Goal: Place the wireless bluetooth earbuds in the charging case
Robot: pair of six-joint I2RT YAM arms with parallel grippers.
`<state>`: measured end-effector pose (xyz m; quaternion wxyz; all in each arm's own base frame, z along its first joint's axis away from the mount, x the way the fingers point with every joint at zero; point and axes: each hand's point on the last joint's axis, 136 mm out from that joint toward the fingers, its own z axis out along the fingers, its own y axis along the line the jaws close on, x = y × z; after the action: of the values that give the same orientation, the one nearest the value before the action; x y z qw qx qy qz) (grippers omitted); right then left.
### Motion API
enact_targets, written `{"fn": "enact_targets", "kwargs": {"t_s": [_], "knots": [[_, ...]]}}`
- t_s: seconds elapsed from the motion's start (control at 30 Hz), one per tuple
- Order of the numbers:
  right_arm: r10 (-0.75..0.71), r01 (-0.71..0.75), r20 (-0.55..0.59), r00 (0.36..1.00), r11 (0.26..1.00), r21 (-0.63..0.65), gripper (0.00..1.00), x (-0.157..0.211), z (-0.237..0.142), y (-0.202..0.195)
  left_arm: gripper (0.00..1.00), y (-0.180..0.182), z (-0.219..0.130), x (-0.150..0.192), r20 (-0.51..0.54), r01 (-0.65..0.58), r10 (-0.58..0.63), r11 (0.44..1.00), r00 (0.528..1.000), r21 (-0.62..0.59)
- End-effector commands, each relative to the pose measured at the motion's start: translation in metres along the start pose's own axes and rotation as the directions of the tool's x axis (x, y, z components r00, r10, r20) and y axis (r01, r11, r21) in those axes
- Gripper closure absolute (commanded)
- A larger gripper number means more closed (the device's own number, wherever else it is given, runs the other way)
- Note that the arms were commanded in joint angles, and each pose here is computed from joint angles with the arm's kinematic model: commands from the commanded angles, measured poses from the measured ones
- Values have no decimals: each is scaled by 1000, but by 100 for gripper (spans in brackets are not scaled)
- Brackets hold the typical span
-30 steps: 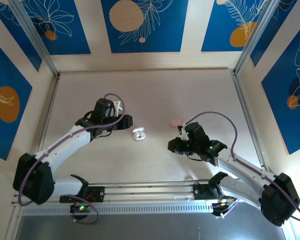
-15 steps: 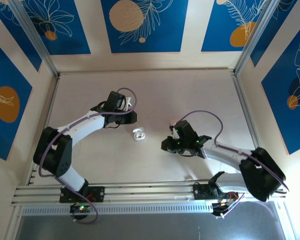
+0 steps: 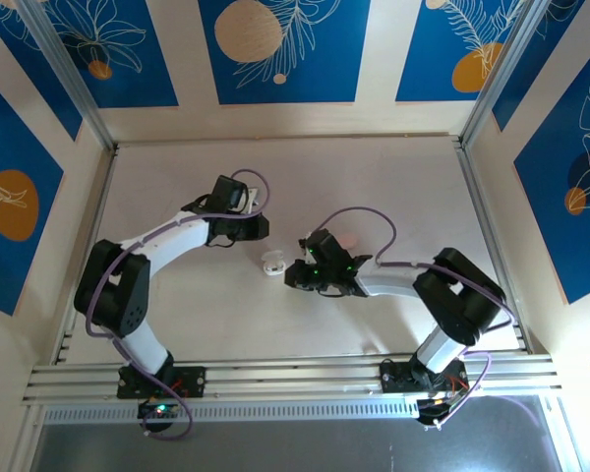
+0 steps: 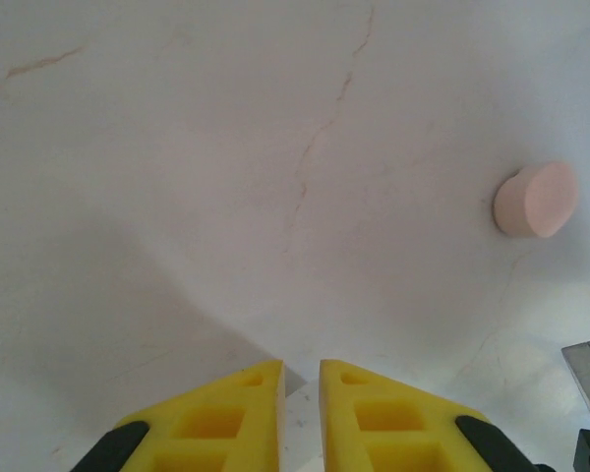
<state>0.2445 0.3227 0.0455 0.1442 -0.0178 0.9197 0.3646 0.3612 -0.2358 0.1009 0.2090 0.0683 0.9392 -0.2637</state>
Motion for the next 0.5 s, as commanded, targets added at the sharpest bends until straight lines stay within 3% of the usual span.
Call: {"fn": "enact_targets", "kwargs": {"t_s": [0.0, 0.47], "knots": [[5, -4, 42, 999, 1000, -25, 93, -12, 10, 12, 84, -2, 1, -4, -13, -21, 21, 1000, 1000, 23], [65, -68, 111, 992, 997, 25, 95, -20, 28, -8, 86, 3, 16, 5, -52, -3, 5, 1000, 999, 31]]}}
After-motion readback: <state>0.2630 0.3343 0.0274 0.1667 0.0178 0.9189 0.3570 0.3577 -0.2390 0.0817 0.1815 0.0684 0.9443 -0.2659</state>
